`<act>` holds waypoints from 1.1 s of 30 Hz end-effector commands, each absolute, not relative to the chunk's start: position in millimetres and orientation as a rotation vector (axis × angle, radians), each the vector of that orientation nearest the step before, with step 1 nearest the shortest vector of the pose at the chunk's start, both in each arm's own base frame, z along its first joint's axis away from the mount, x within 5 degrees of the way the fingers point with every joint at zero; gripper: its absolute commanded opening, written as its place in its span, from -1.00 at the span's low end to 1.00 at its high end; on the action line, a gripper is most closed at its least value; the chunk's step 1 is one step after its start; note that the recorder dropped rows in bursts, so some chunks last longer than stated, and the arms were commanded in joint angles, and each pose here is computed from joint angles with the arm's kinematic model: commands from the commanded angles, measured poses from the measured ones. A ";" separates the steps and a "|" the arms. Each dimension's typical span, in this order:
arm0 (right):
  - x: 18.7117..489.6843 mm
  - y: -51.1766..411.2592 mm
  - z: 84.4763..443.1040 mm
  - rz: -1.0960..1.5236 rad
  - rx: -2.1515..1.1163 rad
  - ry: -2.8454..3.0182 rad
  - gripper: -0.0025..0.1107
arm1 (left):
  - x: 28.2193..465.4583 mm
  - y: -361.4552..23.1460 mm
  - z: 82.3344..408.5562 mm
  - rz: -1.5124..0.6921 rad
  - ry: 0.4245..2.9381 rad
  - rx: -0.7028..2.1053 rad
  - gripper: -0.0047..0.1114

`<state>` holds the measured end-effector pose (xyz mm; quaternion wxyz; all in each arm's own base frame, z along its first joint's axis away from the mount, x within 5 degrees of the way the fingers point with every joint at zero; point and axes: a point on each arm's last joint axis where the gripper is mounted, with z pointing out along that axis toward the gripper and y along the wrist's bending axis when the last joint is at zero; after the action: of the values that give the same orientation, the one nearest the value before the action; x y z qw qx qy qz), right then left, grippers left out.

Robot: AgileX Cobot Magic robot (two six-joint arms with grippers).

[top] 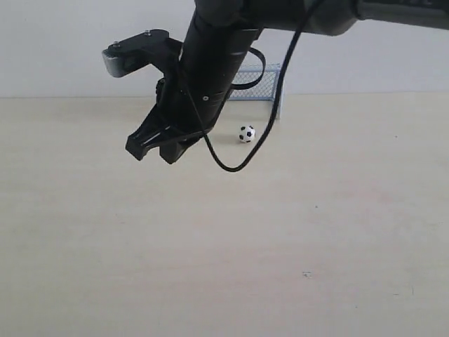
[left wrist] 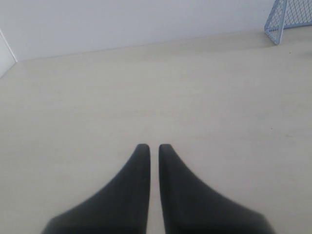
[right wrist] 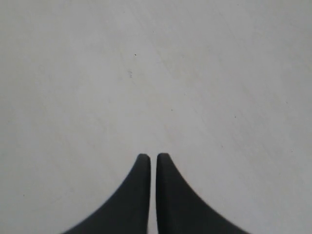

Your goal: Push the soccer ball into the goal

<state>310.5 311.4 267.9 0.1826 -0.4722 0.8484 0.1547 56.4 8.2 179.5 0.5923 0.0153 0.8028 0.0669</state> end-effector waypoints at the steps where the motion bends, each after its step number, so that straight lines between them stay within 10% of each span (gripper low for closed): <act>1: 298.6 298.2 279.9 0.436 -1.304 2.347 -0.96 | 56.8 7.7 180.9 0.143 1.865 0.035 -0.81; 33: 226.3 226.0 350.5 0.436 -1.155 2.174 -0.96 | 56.8 7.7 180.9 0.143 1.865 0.035 -0.81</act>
<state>230.8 232.2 343.6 0.3094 -0.4396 0.8260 0.1694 56.4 8.2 179.5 0.5923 0.0153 0.8028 0.0669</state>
